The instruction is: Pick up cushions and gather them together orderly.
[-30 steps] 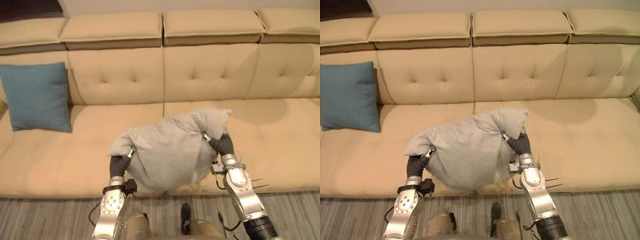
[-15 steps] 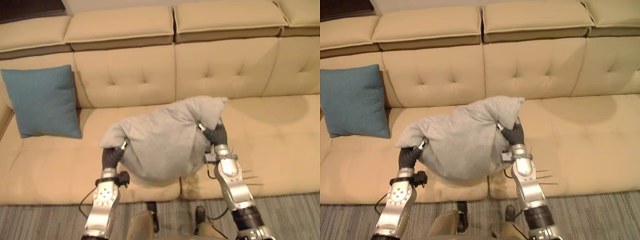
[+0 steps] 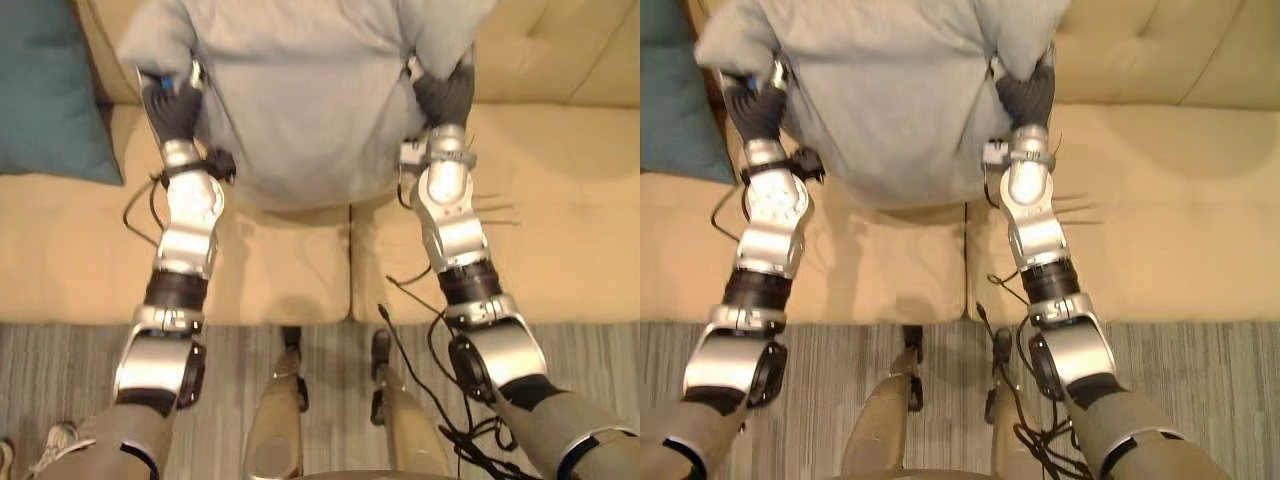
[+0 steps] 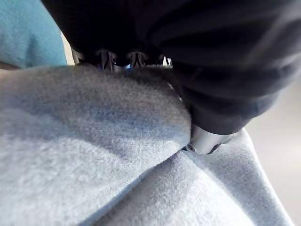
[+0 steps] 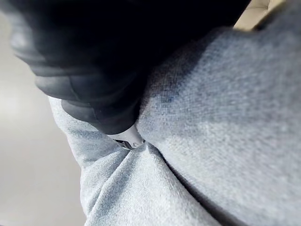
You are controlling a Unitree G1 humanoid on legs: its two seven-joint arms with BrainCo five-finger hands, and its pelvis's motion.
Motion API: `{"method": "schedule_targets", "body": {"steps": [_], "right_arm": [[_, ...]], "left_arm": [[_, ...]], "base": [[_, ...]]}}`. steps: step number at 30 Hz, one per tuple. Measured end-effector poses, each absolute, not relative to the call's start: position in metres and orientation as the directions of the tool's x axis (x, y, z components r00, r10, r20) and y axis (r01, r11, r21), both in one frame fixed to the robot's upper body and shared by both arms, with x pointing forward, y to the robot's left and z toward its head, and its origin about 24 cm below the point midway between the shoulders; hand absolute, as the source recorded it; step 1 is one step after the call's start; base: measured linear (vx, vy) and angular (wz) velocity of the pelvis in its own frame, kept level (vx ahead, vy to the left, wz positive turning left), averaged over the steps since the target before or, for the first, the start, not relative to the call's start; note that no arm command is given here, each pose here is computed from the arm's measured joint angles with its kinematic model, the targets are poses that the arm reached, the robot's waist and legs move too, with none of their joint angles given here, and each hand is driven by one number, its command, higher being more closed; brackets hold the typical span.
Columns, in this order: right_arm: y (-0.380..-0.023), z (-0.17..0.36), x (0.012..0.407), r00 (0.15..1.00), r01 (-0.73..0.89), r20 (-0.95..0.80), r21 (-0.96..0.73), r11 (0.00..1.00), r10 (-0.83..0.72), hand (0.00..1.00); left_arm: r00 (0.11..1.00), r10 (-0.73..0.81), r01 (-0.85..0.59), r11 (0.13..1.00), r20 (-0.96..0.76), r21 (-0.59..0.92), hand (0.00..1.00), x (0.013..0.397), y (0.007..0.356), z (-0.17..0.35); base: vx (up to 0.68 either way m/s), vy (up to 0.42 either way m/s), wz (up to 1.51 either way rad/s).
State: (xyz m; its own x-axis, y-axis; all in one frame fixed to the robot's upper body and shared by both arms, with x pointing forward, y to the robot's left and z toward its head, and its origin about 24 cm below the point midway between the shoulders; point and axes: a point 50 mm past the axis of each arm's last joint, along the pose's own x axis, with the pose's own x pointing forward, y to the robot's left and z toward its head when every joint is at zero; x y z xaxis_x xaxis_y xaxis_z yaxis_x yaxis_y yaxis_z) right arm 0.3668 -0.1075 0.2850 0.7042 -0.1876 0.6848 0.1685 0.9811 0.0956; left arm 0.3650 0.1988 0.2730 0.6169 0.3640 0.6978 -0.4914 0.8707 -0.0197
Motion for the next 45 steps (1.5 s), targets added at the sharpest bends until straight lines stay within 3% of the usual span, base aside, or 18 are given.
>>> {"method": "schedule_targets", "body": {"steps": [8,9,14,21,29,31,37,42,45], "right_arm": [[-0.12,0.339,0.374,0.617,0.282,0.736,0.121,0.952,-0.277,1.0],[-0.123,0.344,0.376,0.615,0.299,0.733,0.125,0.946,-0.291,0.0],[-0.14,0.369,0.37,0.549,0.347,0.764,0.161,0.924,-0.339,0.0],[-0.159,0.382,0.363,0.496,0.399,0.796,0.146,0.905,-0.347,0.0],[-0.19,0.391,0.347,0.481,0.359,0.837,0.084,0.93,-0.261,0.0],[-0.2,0.382,0.342,0.484,0.353,0.838,0.076,0.933,-0.251,0.0],[-0.233,0.326,0.329,0.571,0.332,0.804,-0.04,0.942,-0.167,0.0],[-0.257,0.183,0.322,0.854,0.267,0.491,-0.132,0.955,-0.171,0.0],[-0.255,0.111,0.3,0.932,0.243,0.294,-0.078,0.967,-0.21,0.0]], "left_arm": [[0.579,0.324,-0.469,0.883,0.748,-0.02,1.0,0.378,0.185,0.332],[0.573,0.308,-0.463,0.886,0.76,-0.01,0.0,0.378,0.183,0.341],[0.518,0.31,-0.405,0.91,0.797,-0.091,0.0,0.371,0.177,0.374],[0.513,0.313,-0.383,0.917,0.799,-0.112,0.0,0.369,0.181,0.377],[0.441,0.432,-0.48,0.854,0.787,-0.2,0.0,0.344,0.254,0.368],[0.458,0.475,-0.5,0.836,0.751,-0.225,0.0,0.341,0.273,0.348],[0.644,0.53,-0.541,0.826,0.552,-0.162,0.0,0.334,0.311,0.235],[0.855,0.462,-0.458,0.886,0.235,-0.073,0.0,0.305,0.287,0.097],[0.906,0.421,-0.417,0.906,0.041,-0.071,0.0,0.274,0.266,0.034]], "base": [[-0.03,0.007,0.06],[0.02,-0.005,0.05],[0.03,0.012,-0.01],[0.03,0.039,0.04],[0.0,0.049,-0.01],[0.0,0.017,0.07],[0.01,-0.026,0.03],[0.03,-0.035,0.04],[0.05,-0.076,0.09]]}}
